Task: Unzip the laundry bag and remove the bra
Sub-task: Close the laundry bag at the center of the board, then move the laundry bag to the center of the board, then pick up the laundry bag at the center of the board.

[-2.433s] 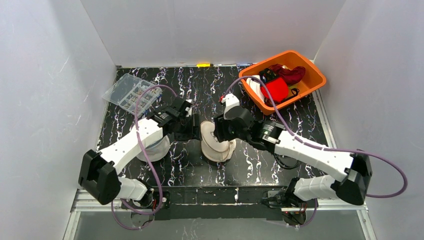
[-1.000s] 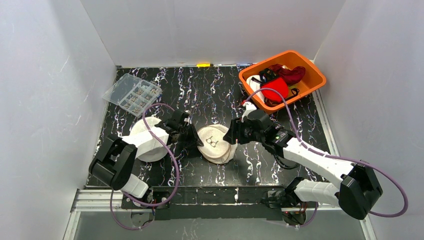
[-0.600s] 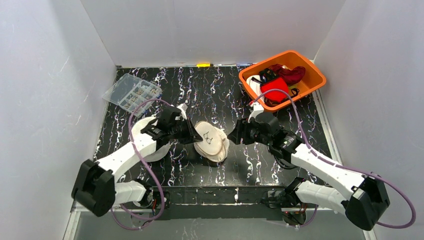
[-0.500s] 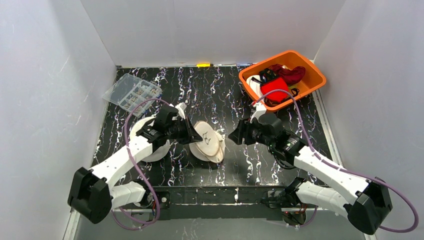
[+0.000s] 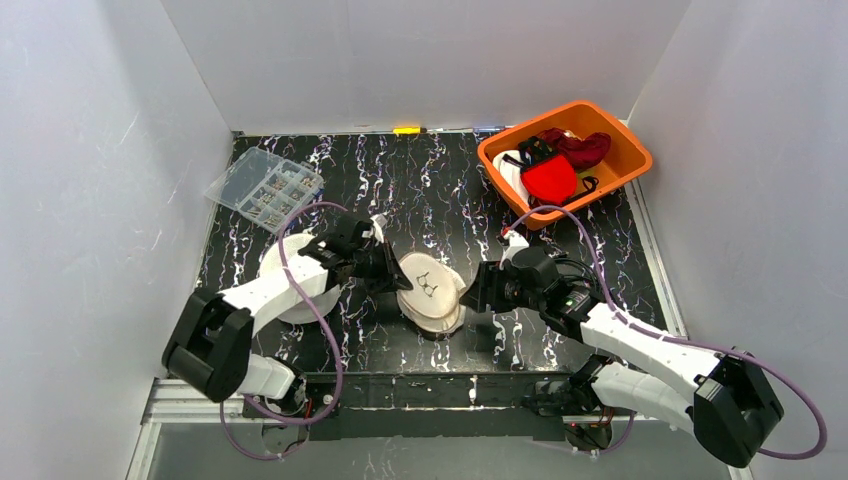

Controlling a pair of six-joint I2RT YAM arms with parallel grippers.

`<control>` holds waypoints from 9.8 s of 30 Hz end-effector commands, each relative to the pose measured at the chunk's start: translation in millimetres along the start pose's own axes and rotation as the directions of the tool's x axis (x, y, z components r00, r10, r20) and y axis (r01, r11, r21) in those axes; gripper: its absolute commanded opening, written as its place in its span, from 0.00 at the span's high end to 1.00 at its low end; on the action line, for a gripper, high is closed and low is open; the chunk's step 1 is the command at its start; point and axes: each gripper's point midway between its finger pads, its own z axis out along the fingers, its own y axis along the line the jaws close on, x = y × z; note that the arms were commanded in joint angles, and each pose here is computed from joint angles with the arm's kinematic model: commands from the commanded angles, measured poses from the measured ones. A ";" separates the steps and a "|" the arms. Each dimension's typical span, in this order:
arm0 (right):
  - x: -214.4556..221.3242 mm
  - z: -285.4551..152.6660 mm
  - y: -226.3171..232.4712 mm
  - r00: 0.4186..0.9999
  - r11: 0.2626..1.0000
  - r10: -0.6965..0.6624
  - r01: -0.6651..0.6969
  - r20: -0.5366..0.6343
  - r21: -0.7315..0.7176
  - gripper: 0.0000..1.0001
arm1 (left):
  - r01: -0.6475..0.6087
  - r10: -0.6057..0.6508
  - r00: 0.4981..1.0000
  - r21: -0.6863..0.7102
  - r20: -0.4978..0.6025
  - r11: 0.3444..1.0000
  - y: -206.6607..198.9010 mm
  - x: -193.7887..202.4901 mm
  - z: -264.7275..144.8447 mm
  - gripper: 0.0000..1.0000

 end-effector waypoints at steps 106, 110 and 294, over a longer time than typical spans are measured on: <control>32.5 53.5 -25.4 0.995 0.995 0.024 -0.015 -0.092 0.099 0.65 | -0.130 0.124 0.991 -0.116 -0.054 0.985 17.4 8.9 71.9 1.00; 26.6 45.7 -22.2 0.997 0.995 0.001 0.007 -0.082 0.099 0.63 | -0.144 0.139 0.989 -0.120 -0.054 0.982 14.1 7.5 66.5 1.00; -103.5 -83.6 47.5 0.870 0.939 -0.341 0.331 0.356 0.090 0.19 | -0.112 0.040 0.964 0.264 0.264 0.958 -74.6 -61.9 -150.5 1.00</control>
